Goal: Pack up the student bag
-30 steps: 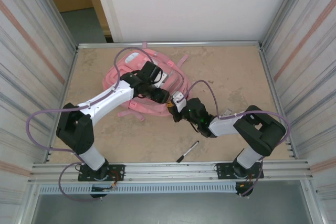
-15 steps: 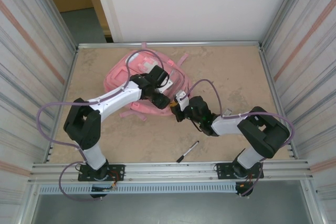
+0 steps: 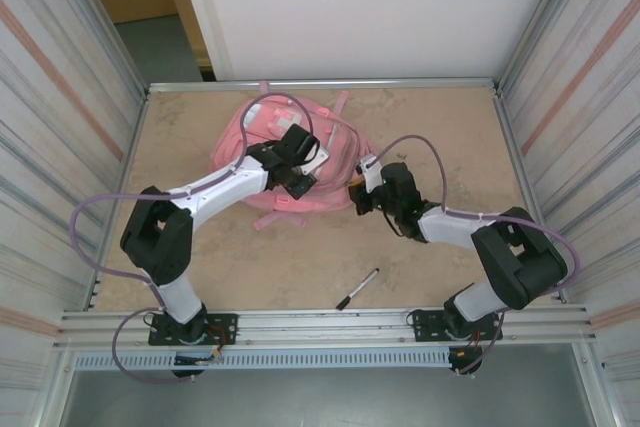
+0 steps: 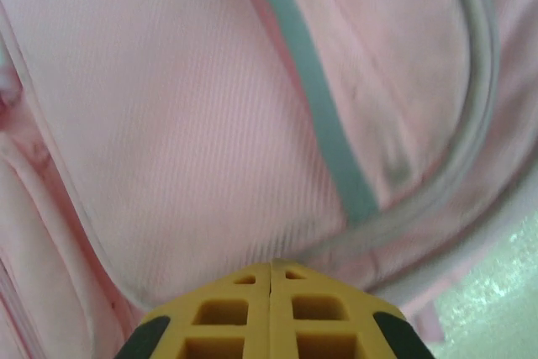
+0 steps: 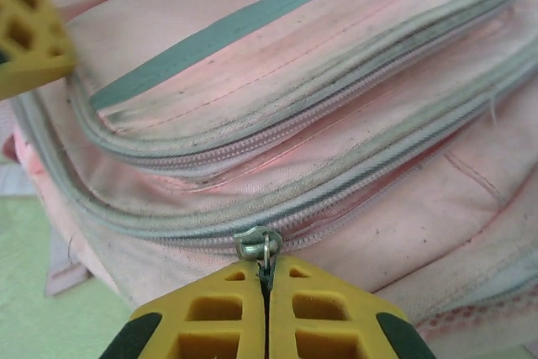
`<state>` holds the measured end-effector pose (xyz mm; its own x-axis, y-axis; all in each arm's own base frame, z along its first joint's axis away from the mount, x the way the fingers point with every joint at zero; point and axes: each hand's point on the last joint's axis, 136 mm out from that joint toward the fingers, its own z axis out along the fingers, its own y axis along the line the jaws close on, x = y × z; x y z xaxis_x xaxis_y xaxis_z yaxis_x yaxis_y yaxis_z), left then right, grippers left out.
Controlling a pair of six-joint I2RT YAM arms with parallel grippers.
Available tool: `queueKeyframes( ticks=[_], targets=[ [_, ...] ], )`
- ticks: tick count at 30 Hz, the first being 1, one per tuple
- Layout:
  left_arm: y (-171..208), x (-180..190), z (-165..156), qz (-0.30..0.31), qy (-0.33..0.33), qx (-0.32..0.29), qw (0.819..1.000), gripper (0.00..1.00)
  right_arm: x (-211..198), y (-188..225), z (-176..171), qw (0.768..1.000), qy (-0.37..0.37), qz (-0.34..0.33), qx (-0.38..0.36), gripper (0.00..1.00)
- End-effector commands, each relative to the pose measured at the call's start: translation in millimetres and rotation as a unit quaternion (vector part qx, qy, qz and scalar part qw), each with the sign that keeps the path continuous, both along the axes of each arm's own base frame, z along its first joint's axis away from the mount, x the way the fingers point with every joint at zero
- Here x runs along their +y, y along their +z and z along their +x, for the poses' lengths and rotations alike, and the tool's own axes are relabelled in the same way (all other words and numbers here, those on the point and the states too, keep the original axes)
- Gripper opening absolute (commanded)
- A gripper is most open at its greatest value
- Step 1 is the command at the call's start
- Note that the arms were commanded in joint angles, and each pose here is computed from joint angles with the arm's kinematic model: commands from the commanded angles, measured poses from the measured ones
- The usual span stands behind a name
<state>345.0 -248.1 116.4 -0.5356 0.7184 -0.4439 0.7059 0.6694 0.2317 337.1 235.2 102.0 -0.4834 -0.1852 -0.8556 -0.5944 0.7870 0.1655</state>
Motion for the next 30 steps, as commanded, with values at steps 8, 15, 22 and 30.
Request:
queueKeyframes(
  ticks=[8, 15, 22, 30],
  targets=[
    [18, -42, -48, -0.168, -0.119, -0.003, 0.979, 0.88, 40, 24, -28, 0.993, 0.113, 0.041, 0.005, 0.0],
    [13, -44, -36, -0.056, -0.199, -0.115, 0.972, 0.9, 60, 40, -53, 0.983, 0.17, 0.065, 0.014, 0.0],
    [-6, -51, -29, -0.029, -0.224, -0.109, 0.968, 0.17, 57, 39, -61, 0.982, 0.173, 0.068, 0.024, 0.0],
    [-13, -49, -23, -0.014, -0.224, -0.13, 0.966, 0.54, 46, 35, -62, 0.984, 0.161, 0.066, 0.029, 0.0]
  ],
)
